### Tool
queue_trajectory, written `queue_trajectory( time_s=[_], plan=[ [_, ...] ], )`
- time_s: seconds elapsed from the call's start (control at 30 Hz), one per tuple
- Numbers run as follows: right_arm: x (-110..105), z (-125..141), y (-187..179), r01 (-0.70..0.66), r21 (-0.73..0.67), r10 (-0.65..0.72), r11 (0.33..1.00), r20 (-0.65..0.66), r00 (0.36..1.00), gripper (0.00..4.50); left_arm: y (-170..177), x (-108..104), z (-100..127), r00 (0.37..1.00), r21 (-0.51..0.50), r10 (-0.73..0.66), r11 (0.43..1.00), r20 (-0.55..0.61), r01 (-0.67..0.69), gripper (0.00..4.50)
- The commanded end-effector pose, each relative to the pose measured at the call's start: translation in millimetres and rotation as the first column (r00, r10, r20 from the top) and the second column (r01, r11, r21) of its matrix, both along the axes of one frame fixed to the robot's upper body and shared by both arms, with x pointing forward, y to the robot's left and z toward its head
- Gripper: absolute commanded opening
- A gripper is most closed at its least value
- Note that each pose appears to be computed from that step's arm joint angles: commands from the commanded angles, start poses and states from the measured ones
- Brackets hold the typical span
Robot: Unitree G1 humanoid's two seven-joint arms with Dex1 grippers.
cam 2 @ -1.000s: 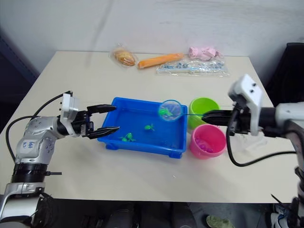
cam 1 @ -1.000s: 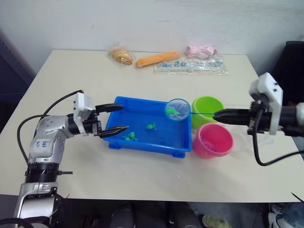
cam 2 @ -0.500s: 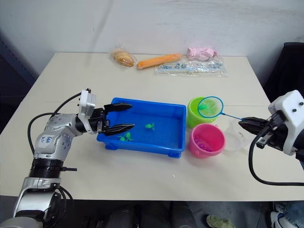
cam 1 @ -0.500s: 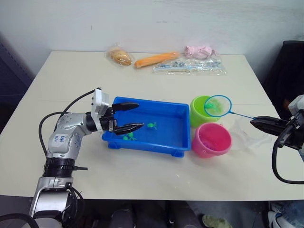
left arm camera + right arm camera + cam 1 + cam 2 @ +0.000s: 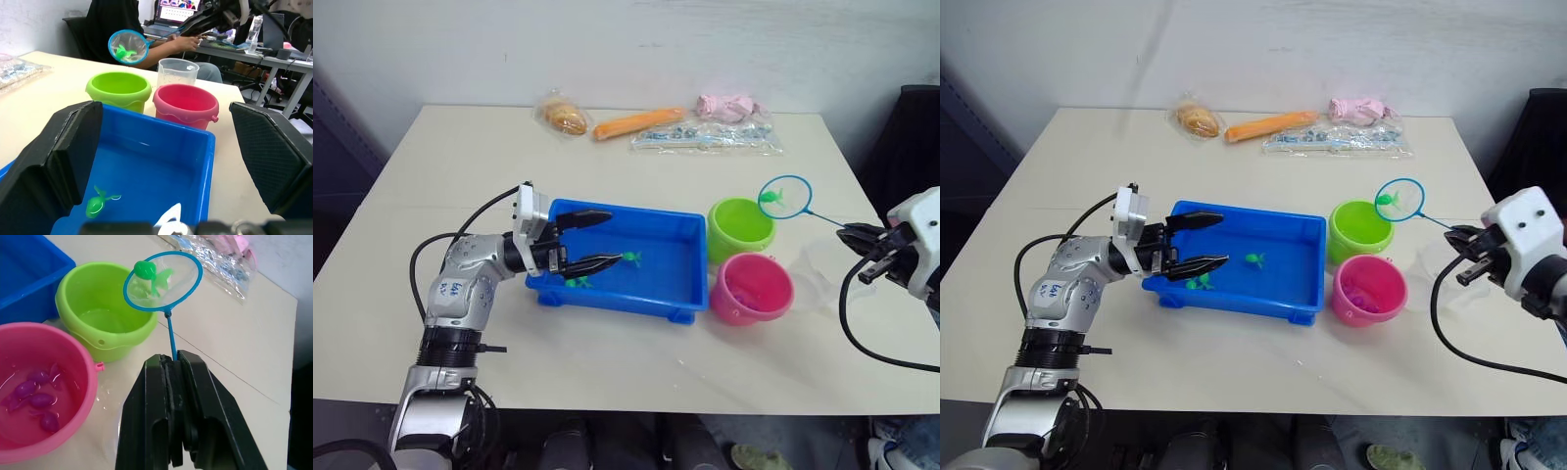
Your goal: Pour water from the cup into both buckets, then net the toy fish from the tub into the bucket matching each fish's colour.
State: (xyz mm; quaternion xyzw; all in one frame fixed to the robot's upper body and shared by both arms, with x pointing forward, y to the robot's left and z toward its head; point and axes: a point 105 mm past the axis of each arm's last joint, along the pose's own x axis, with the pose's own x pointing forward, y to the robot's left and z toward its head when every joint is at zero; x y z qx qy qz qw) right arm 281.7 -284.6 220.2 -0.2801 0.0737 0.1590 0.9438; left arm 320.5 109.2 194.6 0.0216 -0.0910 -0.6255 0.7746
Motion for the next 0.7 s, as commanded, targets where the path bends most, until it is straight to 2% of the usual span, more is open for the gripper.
queue_trajectory(
  time_s=[0.03, 0.33, 0.47, 0.57, 0.7],
  plan=[
    [0.7, 10.8, 3.8, -0.009, -0.100, 0.018, 0.995, 0.094, 0.995, 0.00, -3.0, -5.4, 5.6, 0.999, -0.008, -0.011, 1.000, 0.037, 0.011, 4.46],
    [7.9, 4.6, 10.2, 0.030, -0.335, 0.052, 0.942, 0.231, 0.972, 0.00, -1.1, -3.2, 5.7, 0.999, -0.016, 0.014, 1.000, 0.039, -0.013, 4.46],
    [11.1, 3.7, 13.3, 0.045, -0.445, 0.091, 0.895, 0.281, 0.955, 0.00, -1.6, -2.7, 6.5, 0.999, -0.018, 0.014, 1.000, 0.044, -0.013, 4.46],
    [12.5, -2.5, 19.6, 0.034, -0.580, 0.167, 0.814, 0.290, 0.942, 0.00, -2.4, -2.4, 7.2, 0.999, -0.018, 0.015, 1.000, 0.048, -0.014, 4.46],
    [13.8, -2.0, 20.1, 0.085, -0.650, 0.201, 0.755, 0.353, 0.914, 0.00, -4.0, -2.3, 7.0, 0.999, -0.014, 0.011, 1.000, 0.044, -0.010, 4.46]
  ],
)
